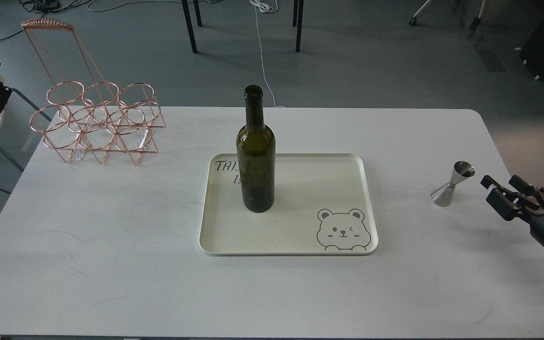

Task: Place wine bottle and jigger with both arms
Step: 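Set the jigger on the table, release, withdraw right gripper, then reach the left gripper to the wine bottle neck and grasp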

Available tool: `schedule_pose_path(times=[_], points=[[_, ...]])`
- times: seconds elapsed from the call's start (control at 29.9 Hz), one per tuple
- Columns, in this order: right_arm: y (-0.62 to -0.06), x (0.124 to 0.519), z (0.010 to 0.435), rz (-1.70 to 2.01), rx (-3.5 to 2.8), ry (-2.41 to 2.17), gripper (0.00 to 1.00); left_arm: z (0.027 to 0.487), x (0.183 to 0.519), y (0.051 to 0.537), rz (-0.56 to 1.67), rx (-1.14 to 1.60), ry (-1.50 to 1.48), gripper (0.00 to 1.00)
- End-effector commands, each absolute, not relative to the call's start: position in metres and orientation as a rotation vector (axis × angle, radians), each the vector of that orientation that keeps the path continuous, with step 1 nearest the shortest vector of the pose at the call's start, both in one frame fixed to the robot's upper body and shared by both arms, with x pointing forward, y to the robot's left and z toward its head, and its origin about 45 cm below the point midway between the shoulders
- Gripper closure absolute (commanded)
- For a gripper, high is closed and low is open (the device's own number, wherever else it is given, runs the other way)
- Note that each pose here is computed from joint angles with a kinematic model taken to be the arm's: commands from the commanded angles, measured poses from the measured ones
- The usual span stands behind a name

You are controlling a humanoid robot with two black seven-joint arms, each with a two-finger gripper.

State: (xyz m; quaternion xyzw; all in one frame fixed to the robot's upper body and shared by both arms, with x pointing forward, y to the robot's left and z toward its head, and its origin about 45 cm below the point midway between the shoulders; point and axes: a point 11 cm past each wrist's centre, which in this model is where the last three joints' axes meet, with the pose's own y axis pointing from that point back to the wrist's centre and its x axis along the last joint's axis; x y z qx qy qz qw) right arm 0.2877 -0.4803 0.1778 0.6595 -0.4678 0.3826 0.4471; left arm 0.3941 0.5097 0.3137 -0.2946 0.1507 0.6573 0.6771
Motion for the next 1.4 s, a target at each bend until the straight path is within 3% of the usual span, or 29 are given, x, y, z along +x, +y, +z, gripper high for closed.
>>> schedule_pose_path(times=[0.0, 0.3, 0.5, 0.7, 0.87, 1.1, 1.37], points=[[-0.493, 0.311, 0.21, 0.91, 1.611, -1.386, 0.16, 0.333, 0.39, 0.496, 1.402, -0.543, 0.272, 0.01], [-0.504, 0.371, 0.273, 0.823, 1.678, -1.656, 0.16, 0.372, 0.367, 0.446, 1.14, -0.093, -0.01, 0.02], [-0.484, 0.412, 0.285, 0.62, 1.908, -1.805, 0.16, 0.369, 0.347, 0.396, 0.898, 0.24, -0.249, 0.02], [-0.482, 0.424, 0.279, 0.355, 2.096, -1.949, 0.16, 0.356, 0.334, 0.351, 0.654, 0.502, -0.543, 0.02], [-0.501, 0.433, 0.287, 0.138, 2.187, -2.143, 0.15, 0.343, 0.323, 0.313, 0.485, 0.56, -0.689, 0.02], [-0.514, 0.45, 0.295, -0.136, 2.257, -2.301, 0.11, 0.326, 0.336, 0.255, 0.316, 0.646, -1.131, 0.02], [-0.504, 0.455, 0.291, -0.157, 2.283, -2.3, 0.11, 0.317, 0.351, 0.206, 0.319, 0.629, -1.363, 0.02]])
